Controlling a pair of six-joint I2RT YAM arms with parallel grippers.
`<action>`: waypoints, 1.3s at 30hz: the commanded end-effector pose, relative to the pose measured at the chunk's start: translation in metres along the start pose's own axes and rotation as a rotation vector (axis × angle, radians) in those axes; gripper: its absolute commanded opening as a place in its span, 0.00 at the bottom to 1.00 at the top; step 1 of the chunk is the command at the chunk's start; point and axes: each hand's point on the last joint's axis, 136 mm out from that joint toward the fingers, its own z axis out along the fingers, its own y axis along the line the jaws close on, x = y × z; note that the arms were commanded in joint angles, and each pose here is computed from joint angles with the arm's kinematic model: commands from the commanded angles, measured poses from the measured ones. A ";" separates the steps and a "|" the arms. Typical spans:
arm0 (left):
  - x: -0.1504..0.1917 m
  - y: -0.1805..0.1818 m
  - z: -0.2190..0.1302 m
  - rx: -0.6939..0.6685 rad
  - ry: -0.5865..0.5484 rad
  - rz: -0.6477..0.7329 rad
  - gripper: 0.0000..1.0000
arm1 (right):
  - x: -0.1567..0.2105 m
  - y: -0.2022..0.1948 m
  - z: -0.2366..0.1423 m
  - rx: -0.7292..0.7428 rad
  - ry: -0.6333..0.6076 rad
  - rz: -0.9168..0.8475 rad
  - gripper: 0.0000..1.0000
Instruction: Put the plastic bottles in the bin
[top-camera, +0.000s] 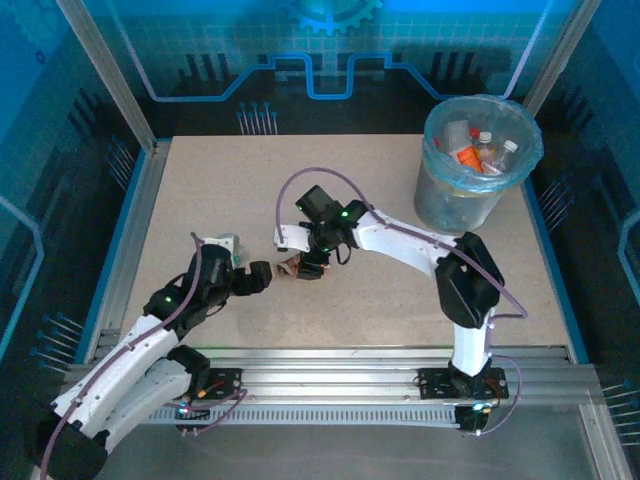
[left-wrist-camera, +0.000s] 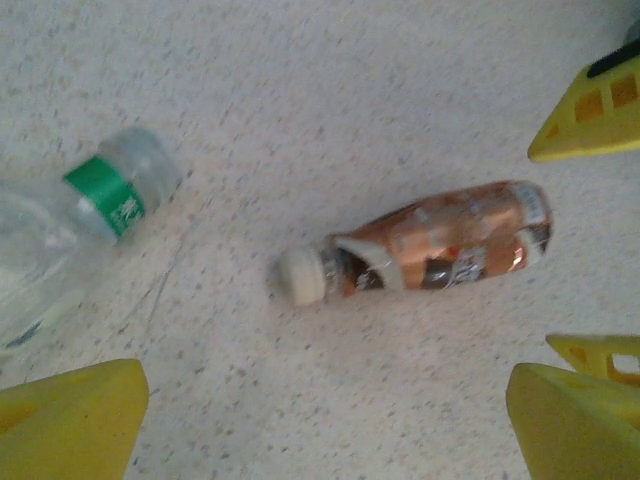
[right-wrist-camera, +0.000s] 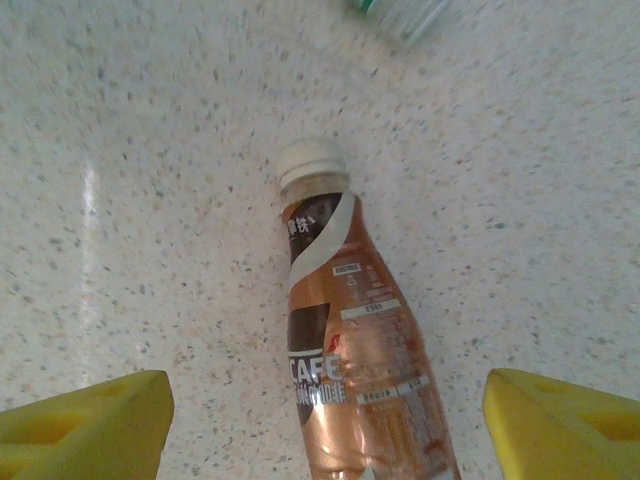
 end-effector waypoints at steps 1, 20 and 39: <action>0.004 0.014 0.003 -0.053 -0.010 -0.025 0.94 | 0.002 -0.001 0.011 -0.013 0.061 -0.087 0.82; 0.008 0.019 0.008 -0.064 -0.016 -0.038 0.95 | 0.053 -0.009 0.070 0.000 0.341 -0.132 0.75; -0.076 -0.038 0.003 0.086 -0.223 0.025 0.93 | 0.043 -0.086 -0.109 0.352 0.215 0.208 0.49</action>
